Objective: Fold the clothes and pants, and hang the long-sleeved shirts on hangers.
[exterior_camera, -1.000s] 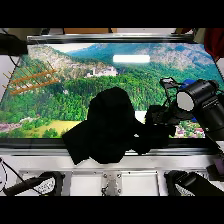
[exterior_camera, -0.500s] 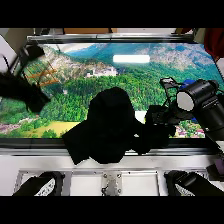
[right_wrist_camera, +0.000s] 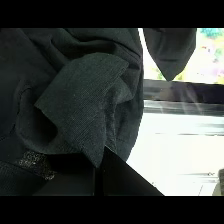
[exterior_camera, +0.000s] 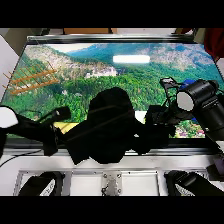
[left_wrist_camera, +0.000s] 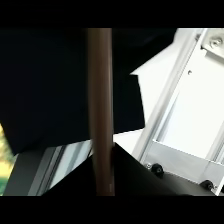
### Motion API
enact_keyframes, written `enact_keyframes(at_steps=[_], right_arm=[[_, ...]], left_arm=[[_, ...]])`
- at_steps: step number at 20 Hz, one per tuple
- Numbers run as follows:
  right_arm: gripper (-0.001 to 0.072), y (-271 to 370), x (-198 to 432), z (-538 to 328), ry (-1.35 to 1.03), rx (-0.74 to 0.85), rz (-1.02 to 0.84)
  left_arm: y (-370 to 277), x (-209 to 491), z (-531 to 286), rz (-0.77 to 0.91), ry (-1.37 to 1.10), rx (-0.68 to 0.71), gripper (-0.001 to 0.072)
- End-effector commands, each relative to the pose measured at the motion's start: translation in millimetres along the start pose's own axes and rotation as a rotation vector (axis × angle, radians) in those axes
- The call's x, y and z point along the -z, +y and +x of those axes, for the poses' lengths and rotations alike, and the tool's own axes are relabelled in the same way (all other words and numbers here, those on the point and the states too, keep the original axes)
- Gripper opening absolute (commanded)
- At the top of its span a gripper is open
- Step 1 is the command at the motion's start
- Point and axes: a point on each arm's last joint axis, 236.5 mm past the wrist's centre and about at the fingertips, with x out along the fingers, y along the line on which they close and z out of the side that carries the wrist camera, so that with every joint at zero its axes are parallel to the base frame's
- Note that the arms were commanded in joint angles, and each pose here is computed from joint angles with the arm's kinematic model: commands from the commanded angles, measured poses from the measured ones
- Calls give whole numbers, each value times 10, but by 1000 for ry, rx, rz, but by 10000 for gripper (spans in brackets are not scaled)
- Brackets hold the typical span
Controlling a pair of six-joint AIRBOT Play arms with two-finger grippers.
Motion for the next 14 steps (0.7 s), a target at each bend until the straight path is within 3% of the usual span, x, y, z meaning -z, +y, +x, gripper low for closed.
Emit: enact_keyframes(at_steps=[1, 14], right_arm=[[14, -1, 1, 2, 1, 0, 0], [15, -3, 4, 2, 3, 1, 0]], left_arm=[[-82, -27, 325, 129, -5, 13, 15], [4, -422, 878, 252, 57, 191, 14]])
